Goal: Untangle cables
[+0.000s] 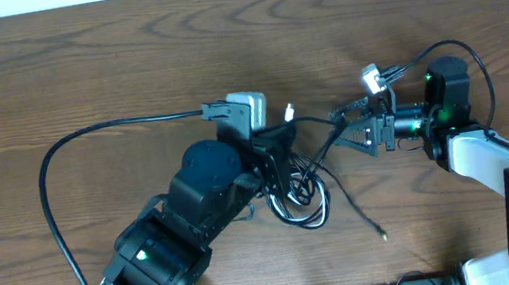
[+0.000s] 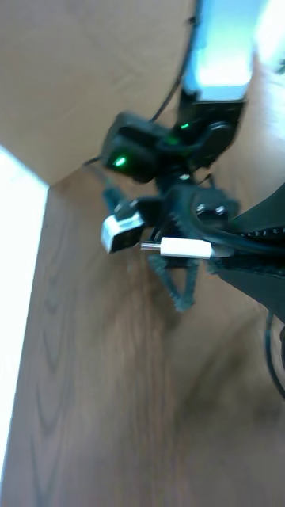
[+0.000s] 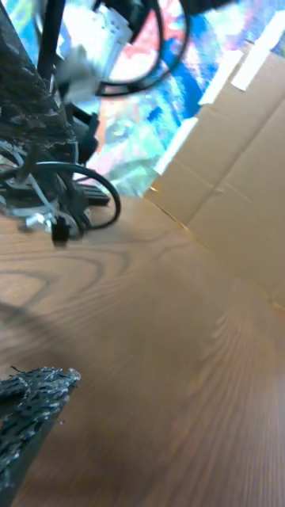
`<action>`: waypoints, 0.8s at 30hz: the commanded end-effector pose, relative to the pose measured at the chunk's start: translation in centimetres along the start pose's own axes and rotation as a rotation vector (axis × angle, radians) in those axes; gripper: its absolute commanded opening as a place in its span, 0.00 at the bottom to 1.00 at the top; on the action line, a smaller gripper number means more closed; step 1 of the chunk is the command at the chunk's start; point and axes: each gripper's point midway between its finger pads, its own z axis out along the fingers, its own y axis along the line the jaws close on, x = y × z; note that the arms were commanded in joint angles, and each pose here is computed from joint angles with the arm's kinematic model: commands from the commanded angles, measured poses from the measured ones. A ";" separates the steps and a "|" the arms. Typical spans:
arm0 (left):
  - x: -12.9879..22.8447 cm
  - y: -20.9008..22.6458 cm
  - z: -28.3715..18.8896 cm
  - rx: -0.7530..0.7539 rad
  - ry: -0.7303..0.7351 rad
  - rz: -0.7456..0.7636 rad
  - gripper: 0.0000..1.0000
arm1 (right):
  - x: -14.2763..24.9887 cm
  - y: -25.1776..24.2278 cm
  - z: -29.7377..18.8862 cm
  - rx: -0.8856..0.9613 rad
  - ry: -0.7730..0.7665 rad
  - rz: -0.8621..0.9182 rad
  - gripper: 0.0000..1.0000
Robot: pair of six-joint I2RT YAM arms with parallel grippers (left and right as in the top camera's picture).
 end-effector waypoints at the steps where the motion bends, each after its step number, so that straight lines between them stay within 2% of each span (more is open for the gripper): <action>1: -1.3 1.2 -0.2 -0.066 -0.078 -0.180 0.07 | 0.3 1.3 0.5 -0.066 0.028 -0.055 0.87; 16: -1.7 0.8 -0.7 -0.039 -0.098 -0.318 0.08 | 0.3 1.3 0.5 -0.068 0.027 -0.062 0.87; 24: -0.1 -1.2 -0.2 0.060 0.016 -0.384 0.08 | 0.3 1.3 0.5 -0.067 0.027 -0.062 0.87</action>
